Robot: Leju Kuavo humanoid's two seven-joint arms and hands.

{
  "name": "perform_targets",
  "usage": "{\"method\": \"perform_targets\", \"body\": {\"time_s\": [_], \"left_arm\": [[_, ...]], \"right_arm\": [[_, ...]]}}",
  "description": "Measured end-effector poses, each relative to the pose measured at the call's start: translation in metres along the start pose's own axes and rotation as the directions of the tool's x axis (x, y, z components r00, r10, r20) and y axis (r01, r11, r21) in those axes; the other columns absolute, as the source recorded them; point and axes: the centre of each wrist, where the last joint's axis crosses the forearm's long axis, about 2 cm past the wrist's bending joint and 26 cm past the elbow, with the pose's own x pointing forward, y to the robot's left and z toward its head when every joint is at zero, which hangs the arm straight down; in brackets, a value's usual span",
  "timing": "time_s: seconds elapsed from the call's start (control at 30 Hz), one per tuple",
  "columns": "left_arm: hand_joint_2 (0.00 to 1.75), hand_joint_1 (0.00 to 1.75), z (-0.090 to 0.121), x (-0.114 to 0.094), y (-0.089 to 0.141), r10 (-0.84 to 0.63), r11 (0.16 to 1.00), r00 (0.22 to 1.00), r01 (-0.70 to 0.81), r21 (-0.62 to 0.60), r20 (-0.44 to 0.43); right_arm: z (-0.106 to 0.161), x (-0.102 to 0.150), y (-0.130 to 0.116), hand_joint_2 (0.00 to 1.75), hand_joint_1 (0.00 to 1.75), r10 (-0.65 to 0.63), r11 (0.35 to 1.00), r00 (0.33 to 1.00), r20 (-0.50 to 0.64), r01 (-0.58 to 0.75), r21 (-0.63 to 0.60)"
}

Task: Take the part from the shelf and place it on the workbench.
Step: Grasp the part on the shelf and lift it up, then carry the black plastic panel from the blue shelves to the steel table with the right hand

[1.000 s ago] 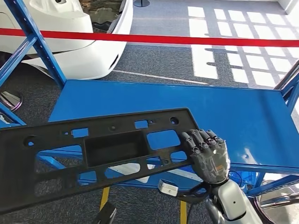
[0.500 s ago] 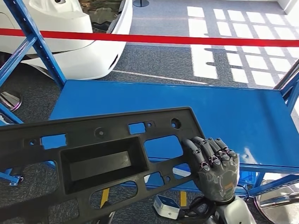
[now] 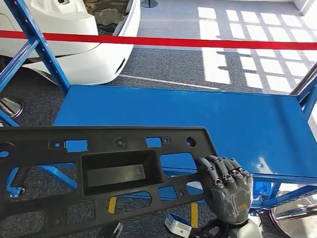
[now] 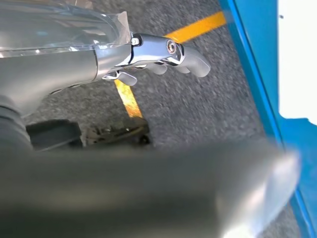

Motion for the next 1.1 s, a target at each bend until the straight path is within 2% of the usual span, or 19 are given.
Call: {"method": "perform_targets", "body": {"time_s": [0.2,0.47,1.1], "left_arm": [[1.75,0.00,0.001,-0.001,-0.001,-0.002,1.000,1.000,0.002,-0.015,0.018],[1.75,0.00,0.002,-0.002,0.000,-0.027,0.999,0.998,0.029,0.035,-0.054],[1.75,0.00,0.002,-0.003,0.002,-0.032,0.997,0.997,0.037,0.068,-0.071]], "right_arm": [[0.003,0.002,0.005,1.75,1.75,-0.008,1.000,0.999,-0.035,0.008,0.024],[0.007,0.007,0.009,1.75,1.75,-0.021,0.999,0.998,-0.062,0.024,0.046],[0.014,0.011,0.010,1.75,1.75,-0.060,0.996,0.996,-0.071,0.065,0.066]]}}
